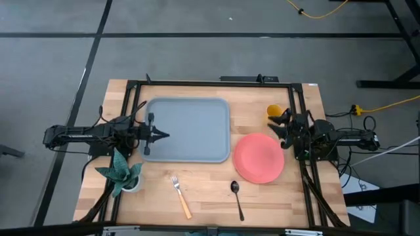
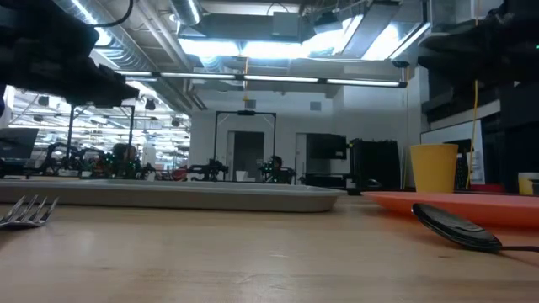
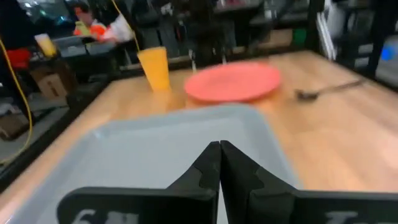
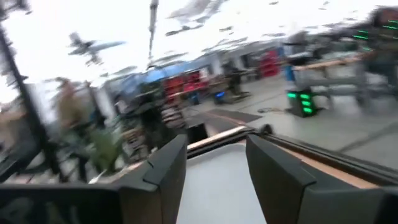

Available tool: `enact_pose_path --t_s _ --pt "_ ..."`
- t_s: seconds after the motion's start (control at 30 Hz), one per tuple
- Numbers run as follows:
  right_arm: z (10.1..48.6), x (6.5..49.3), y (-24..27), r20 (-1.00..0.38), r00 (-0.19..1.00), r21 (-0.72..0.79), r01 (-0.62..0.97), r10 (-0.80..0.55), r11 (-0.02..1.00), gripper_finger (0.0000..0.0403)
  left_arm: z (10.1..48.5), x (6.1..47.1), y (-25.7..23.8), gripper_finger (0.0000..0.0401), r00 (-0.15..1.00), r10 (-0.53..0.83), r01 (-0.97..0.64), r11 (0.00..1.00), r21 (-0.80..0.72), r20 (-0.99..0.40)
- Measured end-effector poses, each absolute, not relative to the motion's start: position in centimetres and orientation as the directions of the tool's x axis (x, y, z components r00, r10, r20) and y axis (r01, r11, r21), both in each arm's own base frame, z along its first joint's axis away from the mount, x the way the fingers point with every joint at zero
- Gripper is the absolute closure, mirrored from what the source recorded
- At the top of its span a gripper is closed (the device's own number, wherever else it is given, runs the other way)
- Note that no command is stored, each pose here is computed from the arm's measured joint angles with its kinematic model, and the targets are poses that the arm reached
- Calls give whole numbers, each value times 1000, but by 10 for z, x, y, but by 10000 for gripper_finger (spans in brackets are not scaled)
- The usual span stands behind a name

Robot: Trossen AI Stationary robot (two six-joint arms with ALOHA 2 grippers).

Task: Pick and place plate/cup/fork/spoon on tray
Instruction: Put the yellow cup on the gray tray

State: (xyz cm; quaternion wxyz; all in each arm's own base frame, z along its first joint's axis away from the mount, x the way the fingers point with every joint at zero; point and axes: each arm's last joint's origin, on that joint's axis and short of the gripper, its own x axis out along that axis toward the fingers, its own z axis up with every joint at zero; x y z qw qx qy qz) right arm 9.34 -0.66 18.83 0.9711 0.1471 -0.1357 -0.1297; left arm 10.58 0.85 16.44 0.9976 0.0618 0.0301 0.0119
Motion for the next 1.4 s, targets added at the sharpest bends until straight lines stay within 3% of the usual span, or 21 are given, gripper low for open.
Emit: enact_pose_path --t_s 0.17,0.27,0.4,0.47,0.53,0.67,0.83,0.93,1.03,1.27,1.4 --pt "188 93 -8 220 910 374 254 -352 892 232 179 105 9 401 995 35 -35 999 -8 93" --pt "195 92 -7 289 906 476 144 -308 868 232 191 104 10 401 975 68 -67 998 -15 210" --pt "225 79 2 593 805 233 -172 0 957 232 203 100 8 401 940 40 -41 999 -4 338" --pt "242 71 4 670 735 89 -215 101 972 232 208 98 9 401 919 56 -60 998 -2 390" --pt "258 68 5 670 733 20 -180 120 983 232 211 97 10 401 906 91 -96 995 -9 414" --pt "292 71 3 527 848 -34 -45 56 998 232 208 98 11 401 913 128 -126 992 -30 386" --pt "332 81 -7 132 946 9 298 -297 954 232 205 100 11 401 926 132 -130 991 -30 354" --pt "351 87 -13 -104 854 -29 510 -510 860 232 205 100 11 401 926 133 -131 991 -30 354" --pt "368 94 -16 -261 731 -88 632 -630 770 232 205 100 11 401 926 133 -130 991 -31 353" --pt "370 128 -24 -483 511 -320 653 -711 686 232 205 100 11 401 926 133 -130 991 -30 354" --pt "341 145 -39 -690 275 -372 658 -670 654 232 205 100 11 401 926 133 -129 991 -34 354"
